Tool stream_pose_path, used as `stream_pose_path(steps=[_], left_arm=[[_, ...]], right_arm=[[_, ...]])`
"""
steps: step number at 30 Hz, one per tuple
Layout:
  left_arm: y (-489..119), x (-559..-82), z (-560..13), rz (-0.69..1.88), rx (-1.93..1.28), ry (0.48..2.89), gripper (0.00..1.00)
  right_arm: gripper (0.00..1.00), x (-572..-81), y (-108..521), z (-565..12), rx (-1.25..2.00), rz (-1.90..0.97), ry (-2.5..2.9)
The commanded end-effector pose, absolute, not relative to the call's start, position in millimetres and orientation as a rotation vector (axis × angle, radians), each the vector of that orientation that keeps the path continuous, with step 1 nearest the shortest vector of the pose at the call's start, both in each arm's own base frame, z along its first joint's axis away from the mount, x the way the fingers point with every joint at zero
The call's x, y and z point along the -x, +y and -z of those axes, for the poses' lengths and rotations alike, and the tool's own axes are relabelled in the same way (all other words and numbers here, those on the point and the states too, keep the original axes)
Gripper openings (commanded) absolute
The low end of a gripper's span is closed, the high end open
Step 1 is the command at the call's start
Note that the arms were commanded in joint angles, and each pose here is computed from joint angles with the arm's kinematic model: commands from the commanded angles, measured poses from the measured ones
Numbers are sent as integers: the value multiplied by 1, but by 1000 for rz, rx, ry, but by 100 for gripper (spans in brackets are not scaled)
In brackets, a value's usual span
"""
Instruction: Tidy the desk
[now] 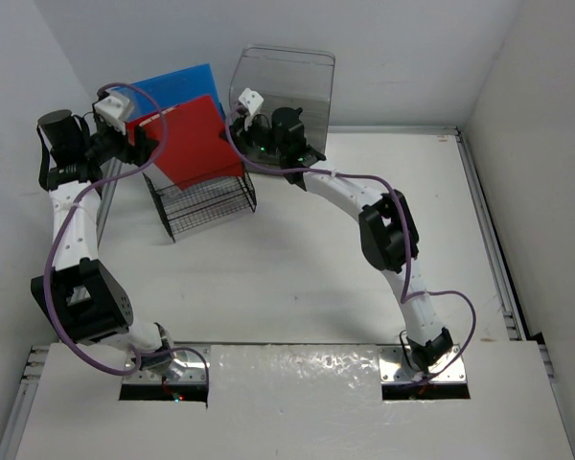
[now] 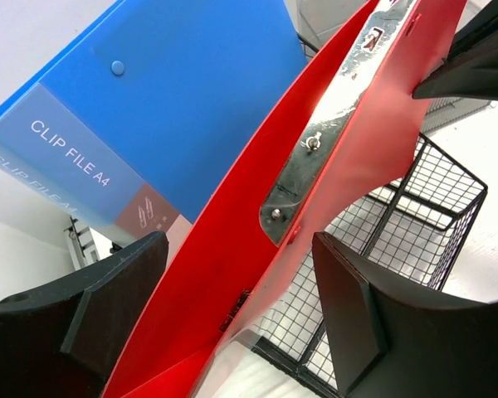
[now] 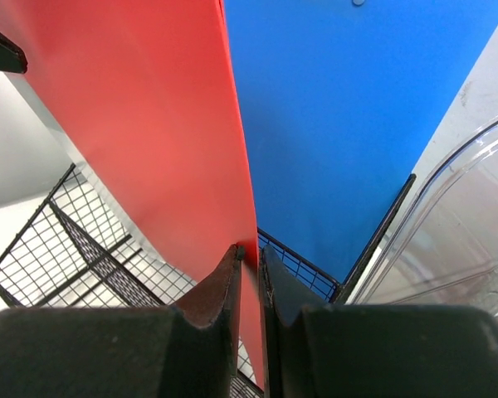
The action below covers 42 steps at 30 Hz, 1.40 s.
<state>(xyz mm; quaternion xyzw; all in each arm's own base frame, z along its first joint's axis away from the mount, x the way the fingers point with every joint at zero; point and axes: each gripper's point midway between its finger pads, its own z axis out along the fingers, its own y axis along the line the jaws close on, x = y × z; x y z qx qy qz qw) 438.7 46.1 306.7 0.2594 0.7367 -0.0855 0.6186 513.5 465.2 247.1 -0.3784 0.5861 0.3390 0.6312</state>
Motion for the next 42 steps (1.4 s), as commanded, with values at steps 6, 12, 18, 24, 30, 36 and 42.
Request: stream_pose_path(steps=[6,12,18,24,30,36,42], left_arm=[[42,-437,-355,128,-619,1590,50],[33,-433,-355,183,-644,1578,13],[27,-436,-367,202,-655,1541,6],[29,-450,-370,170,-620,1545,8],[34,-457,-374,159,-595,1550,12],[36,-459,-366,153,-584,1574,38],[44,-462,-372,105,-551,1578,57]], right_arm=[[6,-514,475,-277,827,-849,1222],[2,-504,477,-270,829,-914,1225],[1,-502,477,-258,823,-940,1253],[1,-503,476,-237,791,-967,1318],[1,-501,475,-202,763,-998,1403],[17,-504,466,-181,763,-942,1467],[51,-500,451,-196,823,-845,1461]])
